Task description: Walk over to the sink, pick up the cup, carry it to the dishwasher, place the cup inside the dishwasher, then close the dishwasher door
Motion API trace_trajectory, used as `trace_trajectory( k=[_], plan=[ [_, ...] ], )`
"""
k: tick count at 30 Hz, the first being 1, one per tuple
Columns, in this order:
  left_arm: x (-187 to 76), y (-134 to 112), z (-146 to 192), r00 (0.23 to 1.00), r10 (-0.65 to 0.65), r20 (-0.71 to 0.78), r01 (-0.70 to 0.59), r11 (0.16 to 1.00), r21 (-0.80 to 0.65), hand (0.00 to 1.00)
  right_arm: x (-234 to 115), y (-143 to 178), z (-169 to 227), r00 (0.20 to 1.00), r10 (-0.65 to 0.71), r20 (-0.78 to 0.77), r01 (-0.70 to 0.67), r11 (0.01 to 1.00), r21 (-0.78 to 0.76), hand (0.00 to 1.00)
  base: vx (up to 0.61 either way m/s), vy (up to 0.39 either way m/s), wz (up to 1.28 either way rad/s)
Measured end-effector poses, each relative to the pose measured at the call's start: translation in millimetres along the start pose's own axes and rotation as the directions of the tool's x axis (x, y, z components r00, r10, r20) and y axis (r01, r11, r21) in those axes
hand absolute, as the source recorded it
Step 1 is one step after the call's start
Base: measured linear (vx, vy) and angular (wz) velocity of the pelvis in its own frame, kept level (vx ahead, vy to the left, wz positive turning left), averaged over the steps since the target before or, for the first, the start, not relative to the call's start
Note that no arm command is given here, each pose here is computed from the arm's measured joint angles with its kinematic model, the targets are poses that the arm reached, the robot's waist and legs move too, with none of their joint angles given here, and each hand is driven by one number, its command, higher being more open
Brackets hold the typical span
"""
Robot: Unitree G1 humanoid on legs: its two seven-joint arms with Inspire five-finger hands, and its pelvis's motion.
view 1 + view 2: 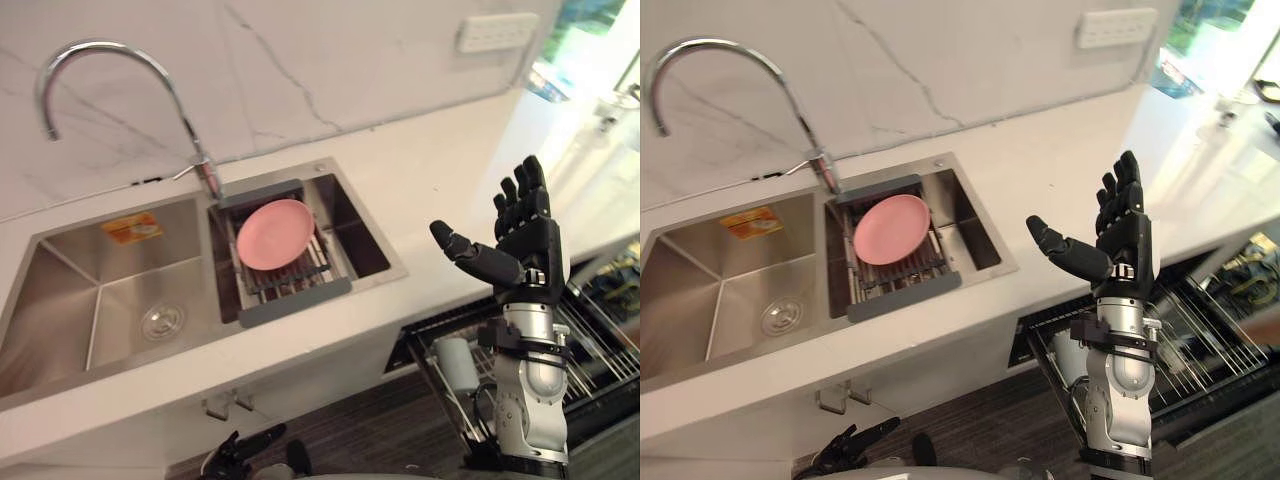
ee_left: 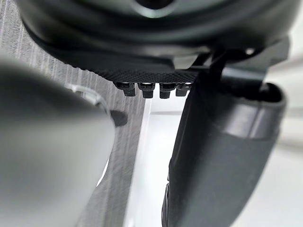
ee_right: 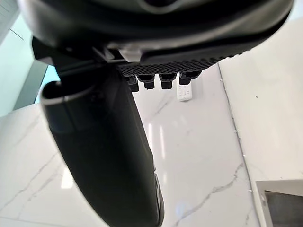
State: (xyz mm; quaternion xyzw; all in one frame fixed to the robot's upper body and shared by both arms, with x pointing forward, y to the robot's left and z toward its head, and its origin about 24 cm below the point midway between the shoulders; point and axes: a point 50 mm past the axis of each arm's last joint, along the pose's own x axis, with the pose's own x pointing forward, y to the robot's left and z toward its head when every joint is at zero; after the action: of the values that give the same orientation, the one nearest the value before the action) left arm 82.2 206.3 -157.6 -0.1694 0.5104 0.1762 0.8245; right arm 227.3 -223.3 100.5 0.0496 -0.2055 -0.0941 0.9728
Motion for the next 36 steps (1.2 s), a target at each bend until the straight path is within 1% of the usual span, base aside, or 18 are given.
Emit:
trace_trajectory(
  k=[3,6,9,11,14,17,19,29,36],
  plan=[
    [0.4,3.0,2.2,1.000,0.020,-0.005,-0.020,1.000,0.003,1.00,-5.9,-4.3,-15.5,0.996,-0.035,-0.084,0.032,0.999,-0.028,1.00,0.13,0.061,1.10],
    [-0.3,14.7,2.7,0.999,0.048,-0.018,-0.048,0.999,-0.011,1.00,-8.0,0.1,-16.5,0.996,-0.014,-0.091,0.008,0.998,-0.062,1.00,0.17,-0.033,1.19],
    [-2.6,33.0,11.0,0.996,0.093,0.000,-0.093,0.995,0.046,1.00,-5.6,9.1,-13.2,0.997,0.030,-0.070,-0.033,0.998,-0.044,1.00,0.15,-0.119,0.44],
    [-4.5,36.1,6.5,0.995,0.101,-0.007,-0.101,0.993,0.057,1.00,-3.0,13.3,-11.2,0.997,0.050,-0.052,-0.052,0.998,-0.037,1.00,0.16,-0.147,-0.11],
    [-5.1,36.4,0.7,0.994,0.108,-0.024,-0.107,0.994,0.030,1.00,-3.3,9.1,-11.7,0.998,0.034,-0.055,-0.037,0.997,-0.063,1.00,0.10,-0.098,-0.19],
    [-7.1,35.7,-10.1,0.993,0.110,-0.046,-0.109,0.994,0.020,1.00,-6.0,-5.4,-12.6,0.998,-0.017,-0.068,0.010,0.995,-0.100,1.00,0.09,-0.060,-0.04],
    [-7.5,36.1,-11.3,0.993,0.112,-0.046,-0.111,0.994,0.019,1.00,-5.4,-8.9,-11.2,0.998,-0.023,-0.063,0.015,0.993,-0.119,1.00,0.07,-0.032,0.01],
    [-8.4,38.3,-13.2,0.990,0.125,-0.057,-0.122,0.991,0.059,1.00,-5.0,-4.9,-12.2,0.996,0.037,-0.076,-0.052,0.980,-0.192,1.00,0.02,-0.009,-0.02],
    [-9.7,40.4,-19.0,0.989,0.126,-0.083,-0.117,0.987,0.110,1.00,-8.4,-4.9,-13.0,0.982,0.145,-0.119,-0.172,0.947,-0.272,1.00,-0.08,-0.011,-0.27]
  ],
)
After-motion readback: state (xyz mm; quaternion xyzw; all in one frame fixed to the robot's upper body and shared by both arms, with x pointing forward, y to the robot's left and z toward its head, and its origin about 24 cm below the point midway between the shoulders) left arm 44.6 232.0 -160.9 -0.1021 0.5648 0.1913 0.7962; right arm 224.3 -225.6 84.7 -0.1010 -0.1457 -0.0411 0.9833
